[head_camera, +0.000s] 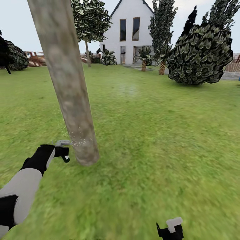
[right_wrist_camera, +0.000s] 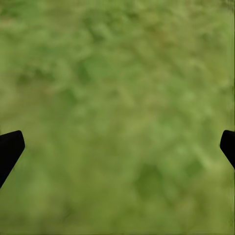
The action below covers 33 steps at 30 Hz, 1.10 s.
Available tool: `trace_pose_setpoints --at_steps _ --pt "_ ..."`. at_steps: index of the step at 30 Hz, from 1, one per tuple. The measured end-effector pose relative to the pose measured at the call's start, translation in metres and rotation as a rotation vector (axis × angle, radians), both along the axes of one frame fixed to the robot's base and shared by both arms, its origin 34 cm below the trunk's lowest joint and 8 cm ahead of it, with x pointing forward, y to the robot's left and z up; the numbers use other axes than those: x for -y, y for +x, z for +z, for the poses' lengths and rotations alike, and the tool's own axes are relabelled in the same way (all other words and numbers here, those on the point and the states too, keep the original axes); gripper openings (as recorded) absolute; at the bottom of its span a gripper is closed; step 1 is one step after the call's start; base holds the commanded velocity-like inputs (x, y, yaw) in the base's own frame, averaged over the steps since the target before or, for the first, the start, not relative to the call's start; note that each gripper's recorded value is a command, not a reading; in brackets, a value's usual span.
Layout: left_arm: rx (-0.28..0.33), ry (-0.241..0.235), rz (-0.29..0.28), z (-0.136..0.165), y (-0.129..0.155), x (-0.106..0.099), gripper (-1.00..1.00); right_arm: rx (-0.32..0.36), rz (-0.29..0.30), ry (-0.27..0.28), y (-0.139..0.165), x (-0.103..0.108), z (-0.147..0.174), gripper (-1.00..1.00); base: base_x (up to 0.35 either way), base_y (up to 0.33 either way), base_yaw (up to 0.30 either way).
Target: In the garden, pick up the pesticide atomizer on the floor and spray pesticide onto both trees until each tree trunk is fully covered.
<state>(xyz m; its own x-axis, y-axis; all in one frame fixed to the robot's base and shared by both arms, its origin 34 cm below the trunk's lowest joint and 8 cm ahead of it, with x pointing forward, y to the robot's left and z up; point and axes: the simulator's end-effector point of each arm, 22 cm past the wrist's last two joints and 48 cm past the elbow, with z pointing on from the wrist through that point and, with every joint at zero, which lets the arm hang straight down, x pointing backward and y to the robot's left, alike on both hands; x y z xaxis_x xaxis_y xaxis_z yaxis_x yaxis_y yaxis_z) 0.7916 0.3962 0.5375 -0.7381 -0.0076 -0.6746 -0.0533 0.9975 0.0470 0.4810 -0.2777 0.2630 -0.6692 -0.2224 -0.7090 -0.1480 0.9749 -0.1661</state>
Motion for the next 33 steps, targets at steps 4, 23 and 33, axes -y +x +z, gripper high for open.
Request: trace_pose_setpoints --at_steps 4,23,33 --pt "0.013 0.034 0.026 0.014 0.0 -0.034 -1.0 0.0 -0.001 0.0 0.0 0.0 0.0 1.0 0.0 0.0 0.028" --pt "0.06 0.008 -0.05 0.106 0.04 0.026 -1.0 -0.002 0.0 0.0 -0.001 0.0 0.0 1.0 0.0 0.0 0.0" --pt "0.089 -0.036 -0.084 0.138 0.048 0.04 -1.0 -0.001 0.0 -0.003 -0.001 0.002 0.0 1.0 0.0 0.0 0.0"
